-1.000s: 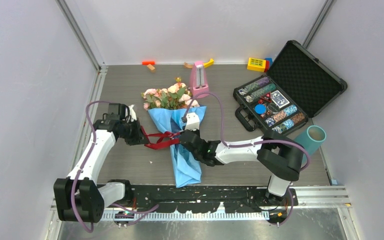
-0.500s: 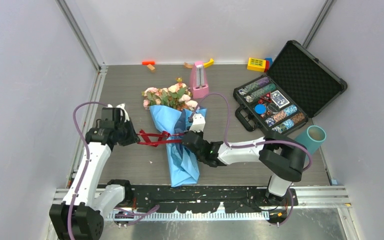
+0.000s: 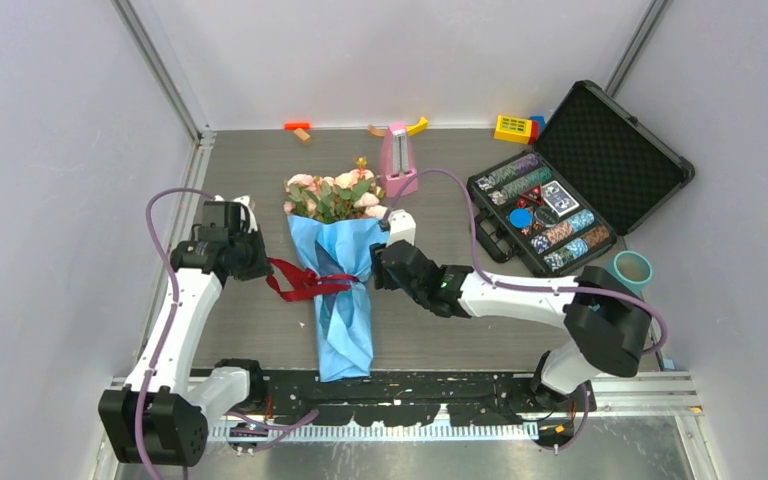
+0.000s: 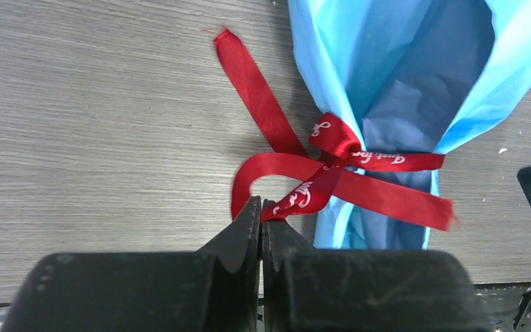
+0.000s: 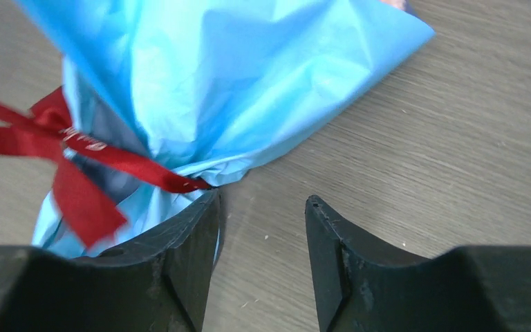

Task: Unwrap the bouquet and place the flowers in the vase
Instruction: Untie the ribbon from the wrapping paper.

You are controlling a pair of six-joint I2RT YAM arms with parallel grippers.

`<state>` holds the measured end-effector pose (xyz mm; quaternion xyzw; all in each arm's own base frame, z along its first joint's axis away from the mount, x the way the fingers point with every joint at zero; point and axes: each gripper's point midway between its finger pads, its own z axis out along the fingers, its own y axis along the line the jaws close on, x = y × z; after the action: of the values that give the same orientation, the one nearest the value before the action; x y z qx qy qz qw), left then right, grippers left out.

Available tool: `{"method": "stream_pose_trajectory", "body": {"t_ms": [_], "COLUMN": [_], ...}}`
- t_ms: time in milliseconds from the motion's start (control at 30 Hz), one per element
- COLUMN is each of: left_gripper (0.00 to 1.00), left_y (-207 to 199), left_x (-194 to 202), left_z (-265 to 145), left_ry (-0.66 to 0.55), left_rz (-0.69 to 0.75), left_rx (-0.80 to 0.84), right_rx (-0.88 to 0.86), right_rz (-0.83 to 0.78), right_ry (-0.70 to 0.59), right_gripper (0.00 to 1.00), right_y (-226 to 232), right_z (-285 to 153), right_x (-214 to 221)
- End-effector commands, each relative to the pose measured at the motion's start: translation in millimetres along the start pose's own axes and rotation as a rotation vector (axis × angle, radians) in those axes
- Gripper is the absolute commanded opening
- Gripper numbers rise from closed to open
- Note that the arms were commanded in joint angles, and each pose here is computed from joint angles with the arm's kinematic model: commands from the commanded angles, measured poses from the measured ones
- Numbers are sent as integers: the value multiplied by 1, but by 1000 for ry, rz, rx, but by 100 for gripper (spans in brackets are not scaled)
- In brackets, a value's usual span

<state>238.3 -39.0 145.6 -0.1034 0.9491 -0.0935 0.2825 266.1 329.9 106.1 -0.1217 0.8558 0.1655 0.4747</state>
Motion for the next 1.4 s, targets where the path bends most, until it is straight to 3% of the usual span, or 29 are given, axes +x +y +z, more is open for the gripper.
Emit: {"method": "stream_pose_trajectory", "body": {"t_ms": [0,533,1367], "left_gripper": [2,1,1], "left_y": [-2,-5,-9], "left_x": [-12,-5,-4], "left_z": [-4,12,13], "left_ry": [-35,4,12], "left_rz": [42,44,49], "left_rx": [15,41,67], "right_rx": [-196,-512,-515], "right_rz": [-117,-272,-352], "right_ry": [30,267,328], "right_gripper": [55,39,42], "right_y": [38,131,140], "right_z": [-28,11,58], "right_x": [-35,-33,3]}}
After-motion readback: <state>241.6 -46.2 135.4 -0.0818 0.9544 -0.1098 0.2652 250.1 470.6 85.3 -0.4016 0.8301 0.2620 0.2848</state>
